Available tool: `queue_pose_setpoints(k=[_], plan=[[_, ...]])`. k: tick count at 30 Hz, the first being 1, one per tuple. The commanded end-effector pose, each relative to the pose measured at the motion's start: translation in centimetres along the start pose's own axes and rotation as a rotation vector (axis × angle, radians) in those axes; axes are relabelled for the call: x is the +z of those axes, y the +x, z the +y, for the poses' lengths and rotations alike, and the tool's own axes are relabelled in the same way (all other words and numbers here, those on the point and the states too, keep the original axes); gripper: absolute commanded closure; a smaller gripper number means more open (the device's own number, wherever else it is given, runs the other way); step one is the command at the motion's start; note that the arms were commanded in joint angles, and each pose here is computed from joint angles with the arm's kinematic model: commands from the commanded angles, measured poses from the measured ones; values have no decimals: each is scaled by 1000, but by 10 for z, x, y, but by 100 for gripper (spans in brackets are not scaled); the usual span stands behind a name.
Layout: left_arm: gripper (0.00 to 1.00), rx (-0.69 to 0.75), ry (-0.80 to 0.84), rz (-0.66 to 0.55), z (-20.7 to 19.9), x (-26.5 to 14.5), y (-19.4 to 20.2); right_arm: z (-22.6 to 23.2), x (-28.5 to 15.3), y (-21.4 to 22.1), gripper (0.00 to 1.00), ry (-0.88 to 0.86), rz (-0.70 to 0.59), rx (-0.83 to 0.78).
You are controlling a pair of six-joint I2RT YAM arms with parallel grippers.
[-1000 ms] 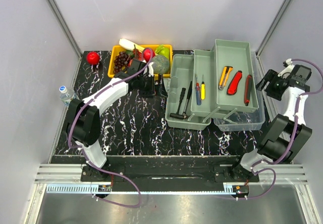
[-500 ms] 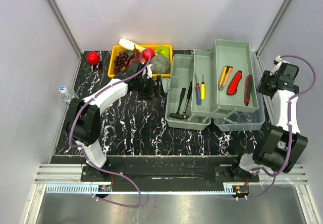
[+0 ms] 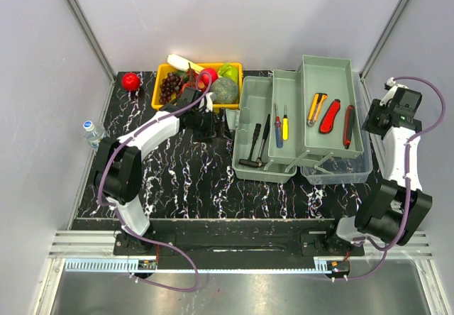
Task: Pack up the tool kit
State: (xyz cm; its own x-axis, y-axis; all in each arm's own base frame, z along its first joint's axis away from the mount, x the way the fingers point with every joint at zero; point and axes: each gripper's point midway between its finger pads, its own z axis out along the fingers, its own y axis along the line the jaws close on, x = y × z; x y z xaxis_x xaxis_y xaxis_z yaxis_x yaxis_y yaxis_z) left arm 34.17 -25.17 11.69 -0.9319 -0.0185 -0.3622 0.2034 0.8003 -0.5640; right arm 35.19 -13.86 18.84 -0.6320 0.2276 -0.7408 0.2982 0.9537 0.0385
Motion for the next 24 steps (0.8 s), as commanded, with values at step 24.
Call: queue_pose_setpoints(k=[24], plan=[[14, -83, -4, -11, 4, 32, -29, 16, -38, -90, 100, 85, -125, -42]])
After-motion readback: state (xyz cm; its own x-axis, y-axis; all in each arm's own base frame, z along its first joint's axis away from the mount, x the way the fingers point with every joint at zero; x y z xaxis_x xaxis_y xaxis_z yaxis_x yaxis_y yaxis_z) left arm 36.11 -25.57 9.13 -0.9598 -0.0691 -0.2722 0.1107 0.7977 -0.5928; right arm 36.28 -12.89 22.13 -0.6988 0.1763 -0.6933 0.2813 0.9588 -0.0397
